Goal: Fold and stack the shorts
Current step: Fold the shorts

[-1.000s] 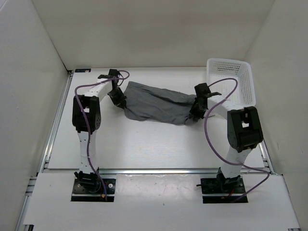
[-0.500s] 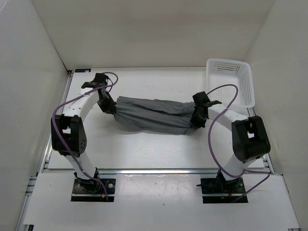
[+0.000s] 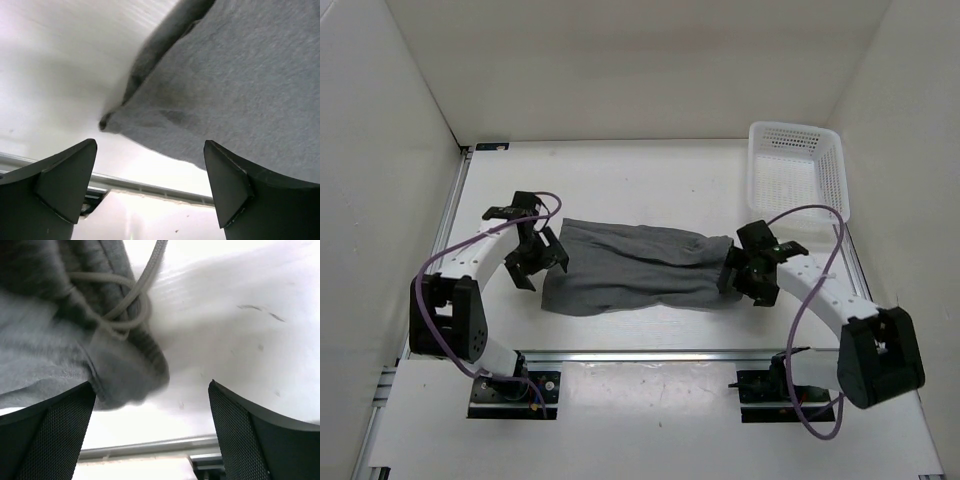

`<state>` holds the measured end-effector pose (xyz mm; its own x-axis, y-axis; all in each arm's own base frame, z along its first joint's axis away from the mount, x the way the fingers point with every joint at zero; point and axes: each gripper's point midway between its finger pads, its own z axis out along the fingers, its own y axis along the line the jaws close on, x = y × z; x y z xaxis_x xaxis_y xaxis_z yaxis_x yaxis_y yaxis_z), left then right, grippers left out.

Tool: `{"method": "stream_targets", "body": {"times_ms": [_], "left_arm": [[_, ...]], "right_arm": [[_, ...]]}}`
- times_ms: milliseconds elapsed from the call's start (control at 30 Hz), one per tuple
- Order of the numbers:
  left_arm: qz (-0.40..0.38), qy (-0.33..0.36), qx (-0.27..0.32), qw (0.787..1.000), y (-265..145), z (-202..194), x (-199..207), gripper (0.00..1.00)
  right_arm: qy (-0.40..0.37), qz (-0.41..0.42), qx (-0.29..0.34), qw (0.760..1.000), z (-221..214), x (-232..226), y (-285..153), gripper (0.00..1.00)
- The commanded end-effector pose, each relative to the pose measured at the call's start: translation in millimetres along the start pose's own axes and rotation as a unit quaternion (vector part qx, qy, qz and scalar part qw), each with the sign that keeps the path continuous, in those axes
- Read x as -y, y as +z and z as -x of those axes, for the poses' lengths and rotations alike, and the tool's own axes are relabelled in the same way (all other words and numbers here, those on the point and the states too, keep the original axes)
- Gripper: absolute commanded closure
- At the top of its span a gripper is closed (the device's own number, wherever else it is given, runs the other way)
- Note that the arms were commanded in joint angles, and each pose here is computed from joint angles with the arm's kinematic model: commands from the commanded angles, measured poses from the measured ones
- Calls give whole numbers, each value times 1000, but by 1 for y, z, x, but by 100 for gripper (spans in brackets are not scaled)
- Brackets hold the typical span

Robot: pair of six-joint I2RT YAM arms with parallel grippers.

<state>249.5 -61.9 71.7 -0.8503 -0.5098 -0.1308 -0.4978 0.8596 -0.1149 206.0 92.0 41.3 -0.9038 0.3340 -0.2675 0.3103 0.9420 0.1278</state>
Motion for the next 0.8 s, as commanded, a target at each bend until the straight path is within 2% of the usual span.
{"method": "stream_targets", "body": {"times_ms": [0,67,100,133,167,233,267,400,433,533,600,633,767], "left_arm": [[-3,6,49,999,-22,20,6,0],[-3,5,69,998,-34,32,10,0],[-5,9,80,997,-41,38,12,0],[-18,13,98,995,-52,50,21,10],[-25,18,104,994,-57,54,29,13],[-34,28,114,992,-63,69,45,19],[-35,38,114,992,-62,72,51,19],[-21,54,101,993,-44,88,70,10],[-10,59,85,995,-30,86,73,5],[5,64,76,995,-13,96,79,3],[1,68,79,995,-9,102,90,2],[9,69,69,995,3,104,91,2],[13,79,62,995,17,112,105,2]], "right_arm": [[-11,-20,50,998,19,7,-33,4],[-14,2,78,997,38,-6,-51,4],[-18,5,82,996,42,-8,-56,8],[-23,20,82,996,44,-15,-61,12],[-23,31,85,996,49,-23,-66,17],[-26,36,89,995,56,-31,-68,19],[-26,39,93,995,61,-35,-71,19],[-9,78,62,995,60,-59,-64,40],[9,98,60,993,61,-68,-66,42],[54,138,39,988,59,-87,-69,42],[70,156,36,985,65,-101,-66,34],[76,156,42,984,71,-104,-65,29],[96,117,38,988,89,-107,-39,24]]}}
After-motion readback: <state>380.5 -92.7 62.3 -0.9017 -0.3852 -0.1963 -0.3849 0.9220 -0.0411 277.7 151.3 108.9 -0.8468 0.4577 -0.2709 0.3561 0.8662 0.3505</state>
